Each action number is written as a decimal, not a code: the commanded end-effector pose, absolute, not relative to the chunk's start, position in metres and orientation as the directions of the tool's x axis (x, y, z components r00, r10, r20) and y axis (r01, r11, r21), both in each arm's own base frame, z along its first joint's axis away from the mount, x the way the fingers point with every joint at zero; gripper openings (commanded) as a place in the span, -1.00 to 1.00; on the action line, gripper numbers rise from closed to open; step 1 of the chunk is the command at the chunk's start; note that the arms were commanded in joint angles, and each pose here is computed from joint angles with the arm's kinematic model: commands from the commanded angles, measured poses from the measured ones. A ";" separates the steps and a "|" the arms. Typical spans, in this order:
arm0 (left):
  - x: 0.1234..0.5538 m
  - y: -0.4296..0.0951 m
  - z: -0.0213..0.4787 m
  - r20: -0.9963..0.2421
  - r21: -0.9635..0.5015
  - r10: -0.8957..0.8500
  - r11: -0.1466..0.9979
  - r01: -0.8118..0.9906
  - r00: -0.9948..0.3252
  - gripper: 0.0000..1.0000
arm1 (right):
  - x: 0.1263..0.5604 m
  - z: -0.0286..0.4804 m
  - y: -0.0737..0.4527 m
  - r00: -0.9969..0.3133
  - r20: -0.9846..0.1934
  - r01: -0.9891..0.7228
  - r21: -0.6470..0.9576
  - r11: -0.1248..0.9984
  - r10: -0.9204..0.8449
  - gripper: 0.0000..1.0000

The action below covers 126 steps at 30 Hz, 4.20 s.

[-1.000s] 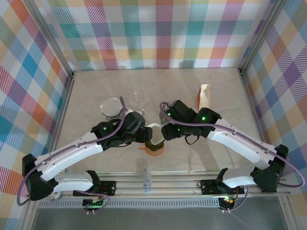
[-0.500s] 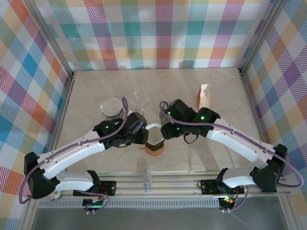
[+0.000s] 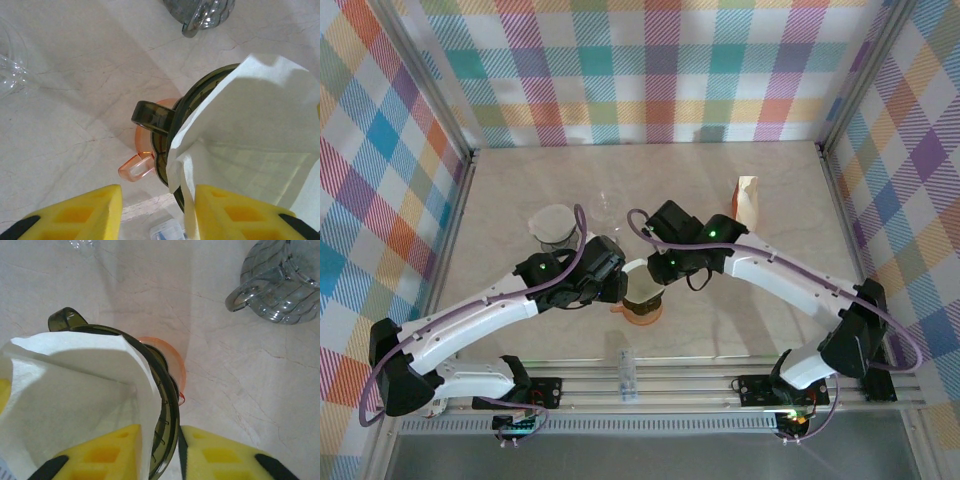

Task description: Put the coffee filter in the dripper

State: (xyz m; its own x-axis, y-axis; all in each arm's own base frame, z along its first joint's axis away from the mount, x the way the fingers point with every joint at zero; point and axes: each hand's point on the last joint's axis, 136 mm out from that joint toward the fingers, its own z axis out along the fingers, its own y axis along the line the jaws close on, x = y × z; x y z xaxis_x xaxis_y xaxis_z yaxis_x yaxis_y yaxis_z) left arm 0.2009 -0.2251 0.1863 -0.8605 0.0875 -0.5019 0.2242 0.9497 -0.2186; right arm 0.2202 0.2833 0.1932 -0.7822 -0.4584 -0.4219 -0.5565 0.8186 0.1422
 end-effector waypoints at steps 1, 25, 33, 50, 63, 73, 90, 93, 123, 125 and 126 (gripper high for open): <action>0.203 -0.221 0.182 -0.503 -0.220 0.078 0.952 0.215 -0.861 -0.16 | 0.225 0.196 0.292 -0.772 -0.430 -0.574 0.156 0.804 -0.468 -0.61; 0.210 -0.217 0.185 -0.505 -0.372 -0.052 0.914 0.163 -0.862 0.05 | 0.225 0.193 0.290 -0.784 -0.422 -0.557 0.151 0.817 -0.456 -0.41; 0.209 -0.217 0.182 -0.494 -0.379 -0.054 0.912 0.159 -0.868 0.02 | 0.229 0.187 0.298 -0.793 -0.403 -0.553 0.157 0.819 -0.458 0.44; 0.208 -0.215 0.177 -0.485 -0.379 -0.057 0.913 0.151 -0.872 0.03 | 0.223 0.135 0.303 -0.810 -0.286 -0.562 0.128 0.817 -0.512 0.50; 0.208 -0.217 0.182 -0.488 -0.397 -0.073 0.906 0.147 -0.870 0.04 | 0.224 0.108 0.301 -0.814 -0.254 -0.556 0.082 0.827 -0.522 0.50; 0.218 -0.210 0.203 -0.566 -0.430 -0.141 0.891 0.145 -0.812 0.38 | 0.225 0.102 0.298 -0.817 -0.251 -0.548 0.058 0.835 -0.519 0.50; 0.223 -0.220 0.179 -0.520 -0.418 -0.115 0.899 0.134 -0.846 -0.10 | 0.225 0.104 0.297 -0.820 -0.248 -0.543 0.055 0.838 -0.515 0.50; 0.221 -0.221 0.175 -0.507 -0.428 -0.114 0.894 0.134 -0.855 -0.31 | 0.226 0.104 0.297 -0.821 -0.248 -0.542 0.052 0.839 -0.515 0.50; 0.213 -0.227 0.173 -0.464 -0.477 -0.124 0.870 0.130 -0.877 -0.55 | 0.224 0.106 0.296 -0.826 -0.241 -0.536 0.052 0.843 -0.510 0.50; 0.213 -0.227 0.174 -0.465 -0.479 -0.126 0.868 0.130 -0.876 -0.43 | 0.225 0.106 0.296 -0.825 -0.244 -0.535 0.053 0.843 -0.509 0.50; 0.213 -0.227 0.174 -0.467 -0.482 -0.127 0.866 0.131 -0.875 -0.34 | 0.225 0.107 0.296 -0.826 -0.246 -0.535 0.054 0.843 -0.508 0.50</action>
